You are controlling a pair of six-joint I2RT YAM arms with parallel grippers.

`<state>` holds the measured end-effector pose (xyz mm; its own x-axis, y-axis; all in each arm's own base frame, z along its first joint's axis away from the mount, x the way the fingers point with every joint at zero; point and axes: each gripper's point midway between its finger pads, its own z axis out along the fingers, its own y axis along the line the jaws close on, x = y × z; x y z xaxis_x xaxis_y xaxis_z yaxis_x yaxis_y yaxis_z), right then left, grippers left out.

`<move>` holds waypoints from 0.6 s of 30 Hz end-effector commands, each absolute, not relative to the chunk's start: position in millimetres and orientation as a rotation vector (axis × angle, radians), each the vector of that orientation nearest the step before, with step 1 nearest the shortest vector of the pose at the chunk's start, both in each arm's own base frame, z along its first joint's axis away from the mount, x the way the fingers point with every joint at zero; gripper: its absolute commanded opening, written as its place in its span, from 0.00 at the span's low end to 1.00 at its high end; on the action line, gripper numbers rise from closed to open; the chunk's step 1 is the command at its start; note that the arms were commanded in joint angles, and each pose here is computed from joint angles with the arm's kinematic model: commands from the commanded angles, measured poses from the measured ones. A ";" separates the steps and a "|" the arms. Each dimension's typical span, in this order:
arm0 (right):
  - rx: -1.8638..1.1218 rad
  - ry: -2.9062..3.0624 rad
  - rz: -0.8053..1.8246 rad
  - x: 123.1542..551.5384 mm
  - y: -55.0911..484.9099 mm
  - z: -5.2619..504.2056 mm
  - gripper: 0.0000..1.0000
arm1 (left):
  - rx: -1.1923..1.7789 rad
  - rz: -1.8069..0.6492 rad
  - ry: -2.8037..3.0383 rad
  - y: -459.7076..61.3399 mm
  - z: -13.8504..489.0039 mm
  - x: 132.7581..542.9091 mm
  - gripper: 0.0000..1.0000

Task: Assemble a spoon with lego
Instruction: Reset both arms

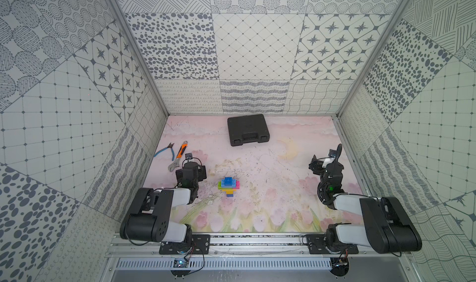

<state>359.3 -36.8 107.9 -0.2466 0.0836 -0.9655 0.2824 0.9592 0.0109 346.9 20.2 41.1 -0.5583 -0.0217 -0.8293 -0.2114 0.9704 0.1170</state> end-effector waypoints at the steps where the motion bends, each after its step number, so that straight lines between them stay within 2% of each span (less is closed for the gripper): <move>1: 0.209 1.777 -0.089 382.1 -21.3 116.9 0.98 | -0.083 0.172 1.926 16.3 83.9 394.4 0.98; 4: 0.189 1.835 -0.125 400.0 -16.8 109.4 0.98 | -0.114 0.170 1.954 21.2 81.2 395.3 0.98; 18: 0.185 1.835 -0.123 398.7 -16.2 108.6 0.98 | -0.120 0.161 1.972 21.1 79.4 394.3 0.98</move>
<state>394.1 -18.5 95.7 -0.3042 0.0712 -0.9500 0.2020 0.9793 0.0087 386.1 22.6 65.9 -0.4430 -0.0213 -0.8963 -0.1781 0.9819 0.0647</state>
